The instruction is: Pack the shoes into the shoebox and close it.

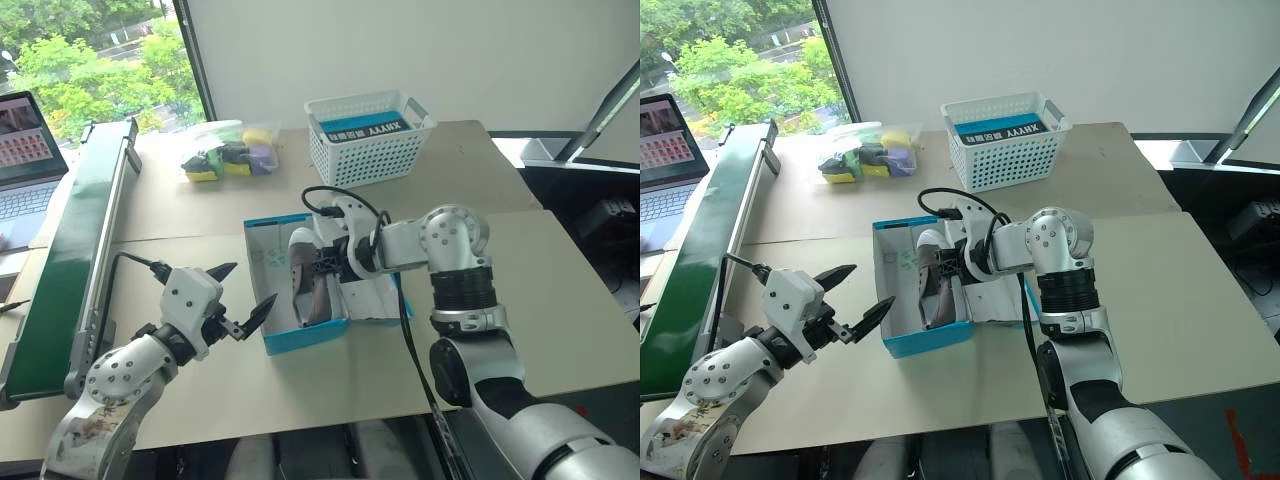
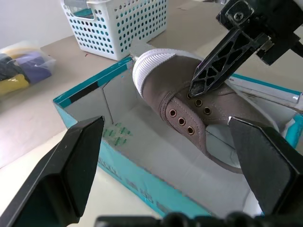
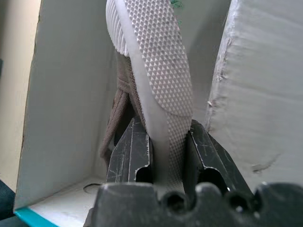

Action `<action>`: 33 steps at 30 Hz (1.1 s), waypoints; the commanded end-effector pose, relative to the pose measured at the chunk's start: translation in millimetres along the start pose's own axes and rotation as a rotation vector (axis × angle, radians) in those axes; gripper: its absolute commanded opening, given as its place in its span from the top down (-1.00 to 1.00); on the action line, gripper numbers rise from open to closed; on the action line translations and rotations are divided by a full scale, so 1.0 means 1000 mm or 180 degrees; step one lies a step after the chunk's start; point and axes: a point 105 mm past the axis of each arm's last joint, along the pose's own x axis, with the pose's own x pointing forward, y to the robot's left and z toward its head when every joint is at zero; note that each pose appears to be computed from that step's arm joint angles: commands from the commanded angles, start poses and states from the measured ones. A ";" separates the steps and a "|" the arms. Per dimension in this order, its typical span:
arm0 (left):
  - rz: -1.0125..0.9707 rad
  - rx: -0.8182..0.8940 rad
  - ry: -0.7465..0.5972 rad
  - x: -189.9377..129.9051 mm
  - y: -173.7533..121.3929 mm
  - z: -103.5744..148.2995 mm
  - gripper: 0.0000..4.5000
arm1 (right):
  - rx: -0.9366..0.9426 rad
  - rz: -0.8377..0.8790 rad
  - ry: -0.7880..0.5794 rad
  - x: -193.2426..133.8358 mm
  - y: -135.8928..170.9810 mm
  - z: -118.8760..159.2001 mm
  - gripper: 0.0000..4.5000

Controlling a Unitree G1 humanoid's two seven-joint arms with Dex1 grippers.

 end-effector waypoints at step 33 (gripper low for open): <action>0.3034 -0.0680 0.0185 -0.101 0.144 -0.053 -1.00 | -0.2418 0.1484 -0.2217 -0.051 0.097 0.034 -0.96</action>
